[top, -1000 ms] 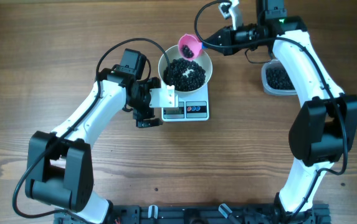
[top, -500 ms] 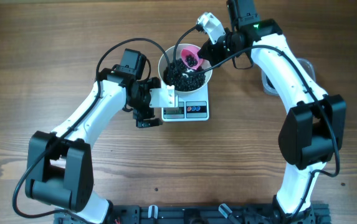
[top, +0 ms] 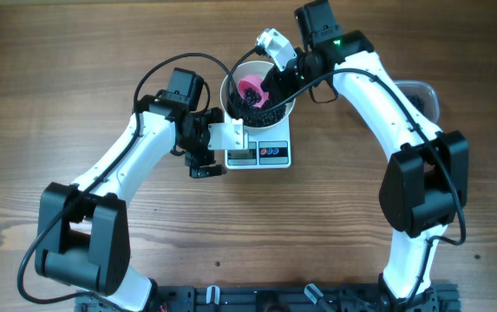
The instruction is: Scoop item into bowl and weigh 150g on scale
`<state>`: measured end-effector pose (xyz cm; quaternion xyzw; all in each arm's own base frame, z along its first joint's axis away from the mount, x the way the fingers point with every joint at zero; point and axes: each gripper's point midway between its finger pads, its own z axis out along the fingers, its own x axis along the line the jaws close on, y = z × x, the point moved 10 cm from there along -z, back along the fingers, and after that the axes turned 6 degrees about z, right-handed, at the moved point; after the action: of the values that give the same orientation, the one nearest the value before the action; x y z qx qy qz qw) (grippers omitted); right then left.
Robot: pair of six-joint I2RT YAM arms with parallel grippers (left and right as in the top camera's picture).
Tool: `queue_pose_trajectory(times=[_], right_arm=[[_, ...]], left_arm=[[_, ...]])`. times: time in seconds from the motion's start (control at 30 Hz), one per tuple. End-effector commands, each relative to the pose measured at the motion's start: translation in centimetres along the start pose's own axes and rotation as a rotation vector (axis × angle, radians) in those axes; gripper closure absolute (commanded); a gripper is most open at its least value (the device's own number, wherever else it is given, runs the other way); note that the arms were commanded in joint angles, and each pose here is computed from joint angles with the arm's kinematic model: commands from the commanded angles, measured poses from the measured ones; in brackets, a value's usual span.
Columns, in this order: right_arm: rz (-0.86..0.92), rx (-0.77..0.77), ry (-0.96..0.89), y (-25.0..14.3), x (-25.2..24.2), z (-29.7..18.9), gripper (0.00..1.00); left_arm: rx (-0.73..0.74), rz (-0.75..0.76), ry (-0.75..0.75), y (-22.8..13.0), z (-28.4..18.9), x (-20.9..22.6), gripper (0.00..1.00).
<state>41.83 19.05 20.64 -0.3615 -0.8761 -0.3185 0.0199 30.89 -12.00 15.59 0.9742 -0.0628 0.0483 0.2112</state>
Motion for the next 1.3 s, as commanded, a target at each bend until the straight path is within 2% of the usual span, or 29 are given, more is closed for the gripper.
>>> queue_pose_trajectory(times=[0.0, 0.17, 0.3, 0.4, 0.67, 0.77, 0.9, 1.1, 1.27], right_arm=[[0.008, 0.074, -0.028, -1.2, -0.8, 1.7, 0.96], [-0.017, 0.076, -0.168, -0.9, -2.1, 1.8, 0.96], [-0.043, 0.069, -0.159, -0.8, -2.0, 1.9, 0.96], [-0.011, 0.113, -0.075, -1.7, -1.2, 1.9, 0.96], [0.011, 0.037, 0.169, -1.3, 0.6, 1.8, 0.96], [0.018, 0.037, 0.185, -1.3, 0.6, 1.7, 0.96], [0.116, -0.062, 0.351, -1.5, -0.8, -0.1, 0.96], [0.4, -0.167, 0.443, -2.4, -5.0, -3.4, 0.96], [0.463, -0.19, 0.471, -2.7, -6.0, -4.3, 0.96]], left_arm=[[-0.016, 0.009, -0.02, -0.2, 0.4, -0.2, 0.0], [-0.016, 0.009, -0.02, -0.2, 0.4, -0.2, 0.0], [-0.016, 0.009, -0.02, -0.2, 0.4, -0.2, 0.0], [-0.016, 0.009, -0.02, -0.2, 0.4, -0.2, 0.0], [-0.016, 0.009, -0.02, -0.2, 0.4, -0.2, 0.0], [-0.016, 0.009, -0.02, -0.2, 0.4, -0.2, 0.0], [-0.016, 0.009, -0.02, -0.2, 0.4, -0.2, 0.0], [-0.016, 0.009, -0.02, -0.2, 0.4, -0.2, 0.0], [-0.016, 0.009, -0.02, -0.2, 0.4, -0.2, 0.0]])
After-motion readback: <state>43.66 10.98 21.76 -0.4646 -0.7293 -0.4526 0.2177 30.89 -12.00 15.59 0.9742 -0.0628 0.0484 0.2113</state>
